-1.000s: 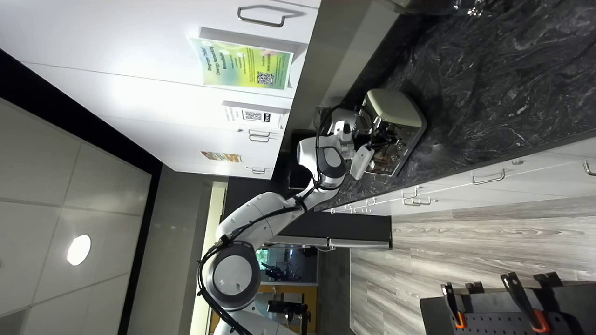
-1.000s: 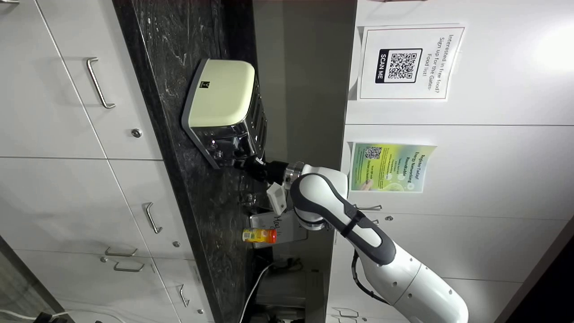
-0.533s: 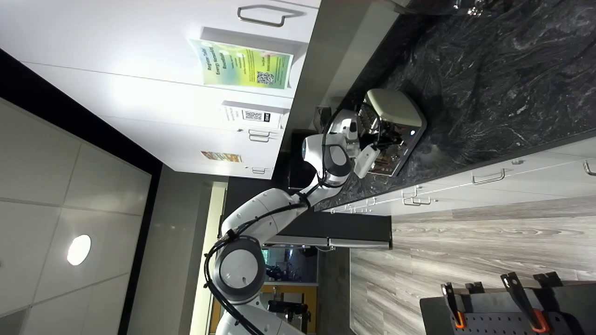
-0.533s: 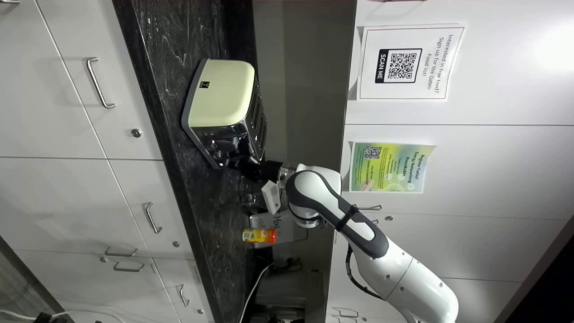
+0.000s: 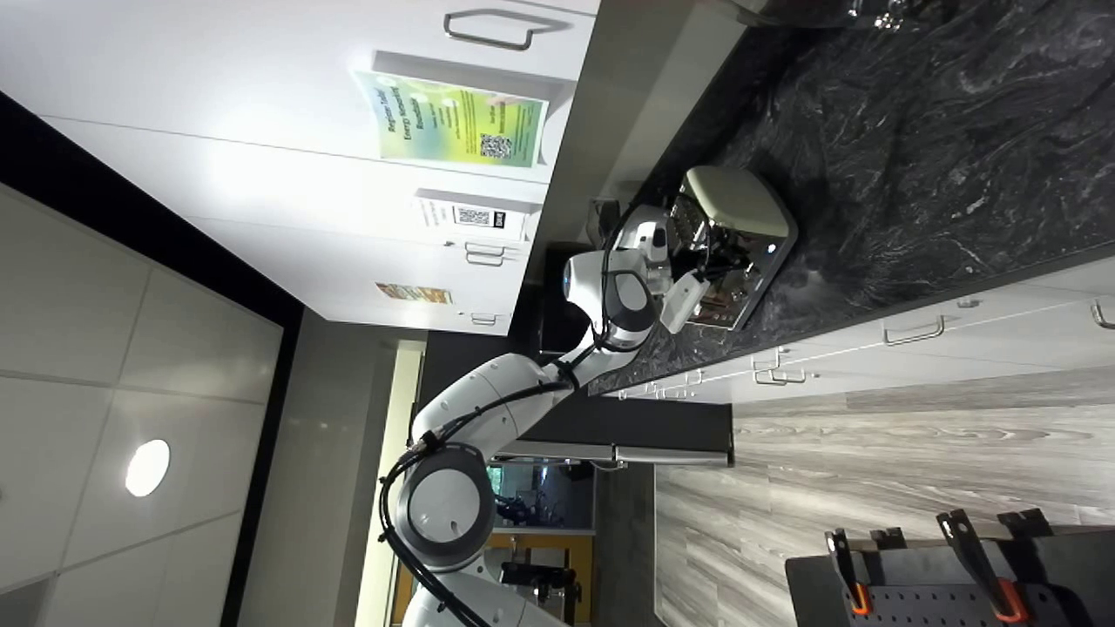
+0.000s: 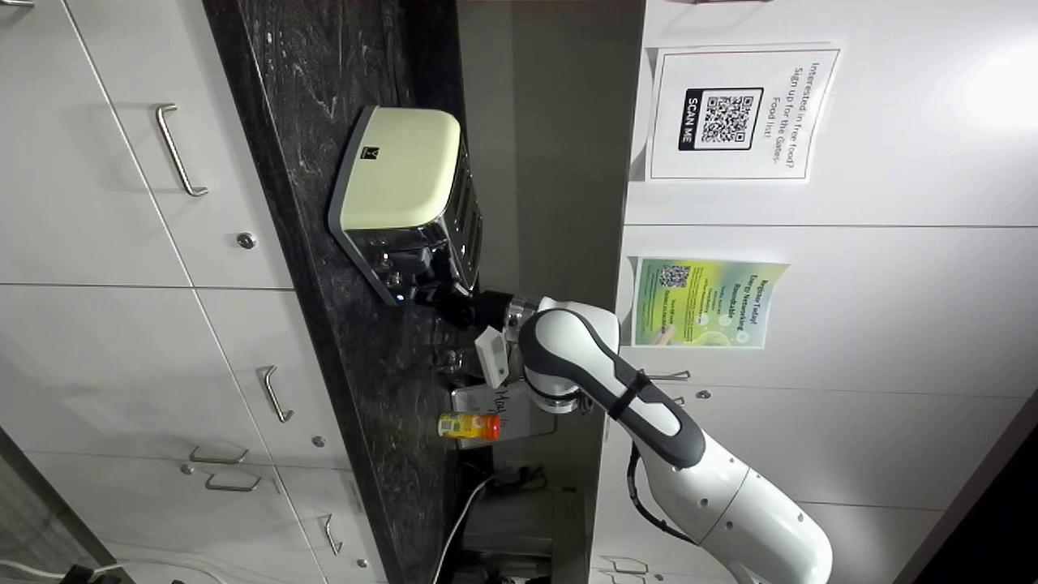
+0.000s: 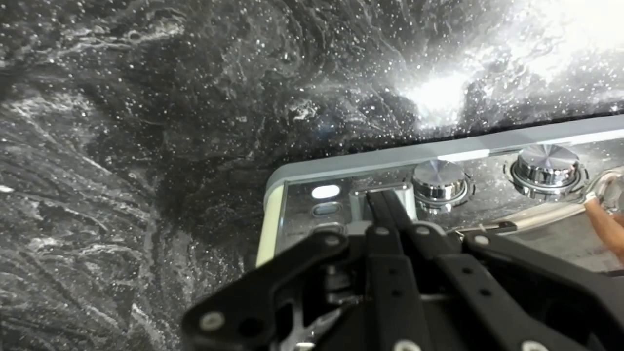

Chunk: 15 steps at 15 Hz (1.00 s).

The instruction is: Push down the right button of the toaster.

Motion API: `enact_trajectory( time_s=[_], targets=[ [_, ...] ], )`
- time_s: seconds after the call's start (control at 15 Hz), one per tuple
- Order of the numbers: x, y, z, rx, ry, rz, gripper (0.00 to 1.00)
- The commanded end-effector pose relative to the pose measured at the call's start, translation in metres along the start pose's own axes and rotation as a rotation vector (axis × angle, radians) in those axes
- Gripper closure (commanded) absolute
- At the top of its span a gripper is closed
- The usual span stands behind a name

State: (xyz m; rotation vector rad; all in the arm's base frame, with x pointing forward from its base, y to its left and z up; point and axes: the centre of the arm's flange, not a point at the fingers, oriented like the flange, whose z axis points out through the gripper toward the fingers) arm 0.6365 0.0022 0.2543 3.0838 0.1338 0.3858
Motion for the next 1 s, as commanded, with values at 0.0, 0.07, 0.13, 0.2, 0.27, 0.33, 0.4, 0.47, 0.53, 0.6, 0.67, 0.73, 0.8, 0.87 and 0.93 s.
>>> enact_trajectory(
  time_s=[0.0,0.07,0.13,0.2,0.27,0.33,0.4,0.47,0.53,0.6,0.67,0.73,0.8,0.87,0.93],
  targets=[
    [-0.012,-0.003,-0.026,-0.040,0.076,0.007,1.00],
    [-0.015,-0.004,-0.031,-0.047,0.088,0.006,1.00],
    [-0.020,-0.006,-0.039,-0.051,0.098,0.005,1.00],
    [-0.024,-0.007,-0.046,-0.051,0.107,0.006,1.00],
    [-0.028,-0.008,-0.053,-0.051,0.112,0.005,1.00],
    [-0.031,-0.010,-0.059,-0.055,0.114,0.004,1.00],
    [-0.034,-0.011,-0.064,-0.052,0.119,0.001,1.00],
    [-0.036,-0.013,-0.069,-0.055,0.121,-0.001,1.00],
    [-0.038,-0.014,-0.073,-0.052,0.123,-0.007,1.00],
    [-0.039,-0.015,-0.076,-0.052,0.125,-0.011,1.00],
    [-0.041,-0.017,-0.079,-0.051,0.127,-0.016,1.00],
    [-0.042,-0.018,-0.082,-0.049,0.130,-0.028,1.00],
    [-0.043,-0.020,-0.083,-0.040,0.135,-0.048,1.00],
    [-0.045,-0.021,-0.085,-0.044,0.138,-0.052,1.00],
    [-0.046,-0.022,-0.086,-0.045,0.137,-0.051,1.00]
  ],
)
